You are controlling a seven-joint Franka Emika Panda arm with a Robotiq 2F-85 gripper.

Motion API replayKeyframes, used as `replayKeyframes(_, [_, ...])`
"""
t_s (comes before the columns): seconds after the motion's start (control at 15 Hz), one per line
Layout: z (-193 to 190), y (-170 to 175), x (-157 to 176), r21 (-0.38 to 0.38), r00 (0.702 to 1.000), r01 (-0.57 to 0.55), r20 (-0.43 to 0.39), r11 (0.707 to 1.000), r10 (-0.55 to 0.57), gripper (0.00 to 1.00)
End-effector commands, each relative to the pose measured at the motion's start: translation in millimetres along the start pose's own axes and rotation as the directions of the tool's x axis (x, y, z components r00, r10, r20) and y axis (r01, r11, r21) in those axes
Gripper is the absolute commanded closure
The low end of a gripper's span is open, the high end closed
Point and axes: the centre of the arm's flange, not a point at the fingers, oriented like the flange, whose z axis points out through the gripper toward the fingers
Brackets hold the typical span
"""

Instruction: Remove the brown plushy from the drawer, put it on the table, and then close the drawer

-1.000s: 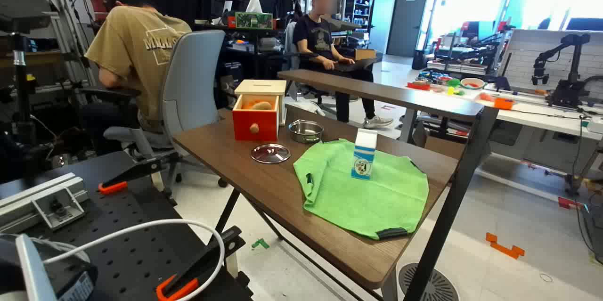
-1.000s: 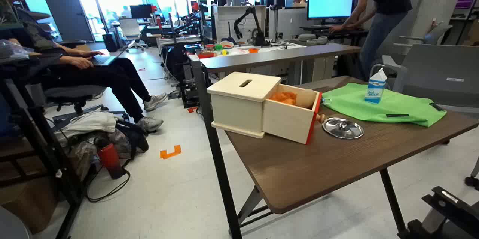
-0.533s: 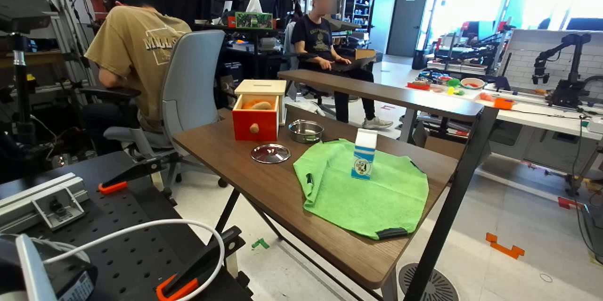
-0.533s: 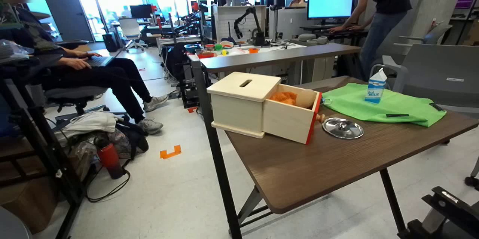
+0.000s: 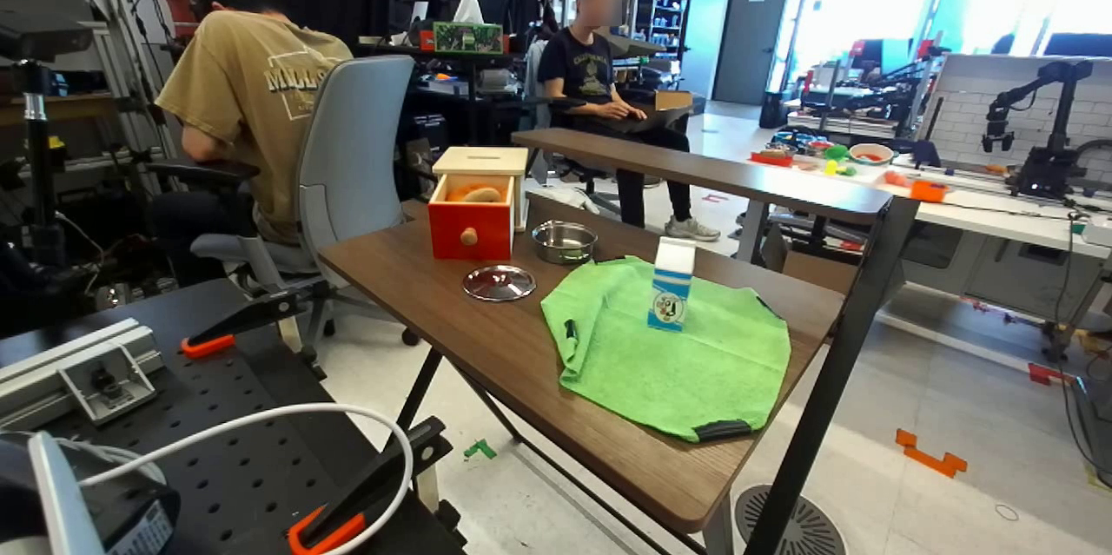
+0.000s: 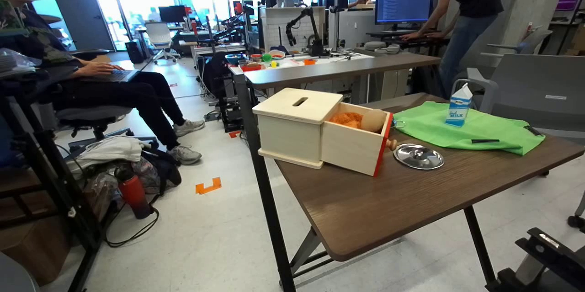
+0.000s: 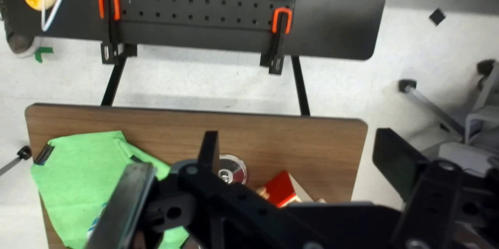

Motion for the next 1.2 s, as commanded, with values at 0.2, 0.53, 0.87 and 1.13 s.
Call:
replayKeyframes(0.2, [90.9,-6.3,90.4,-0.11,0.976,-0.18,-0.146,0.977,0.164,0.0])
replayKeyframes(0.53, [148.4,-8.7,140.6,-0.152,0.945,-0.306,-0.166,0.94,0.281,0.0])
replayKeyframes(0.87, [181.1,-16.2,195.8,-0.147,0.907,-0.408,-0.174,0.901,0.382,0.0])
replayKeyframes(1.13, [198.2,-31.1,242.0,-0.119,0.893,-0.438,-0.175,0.891,0.416,0.0])
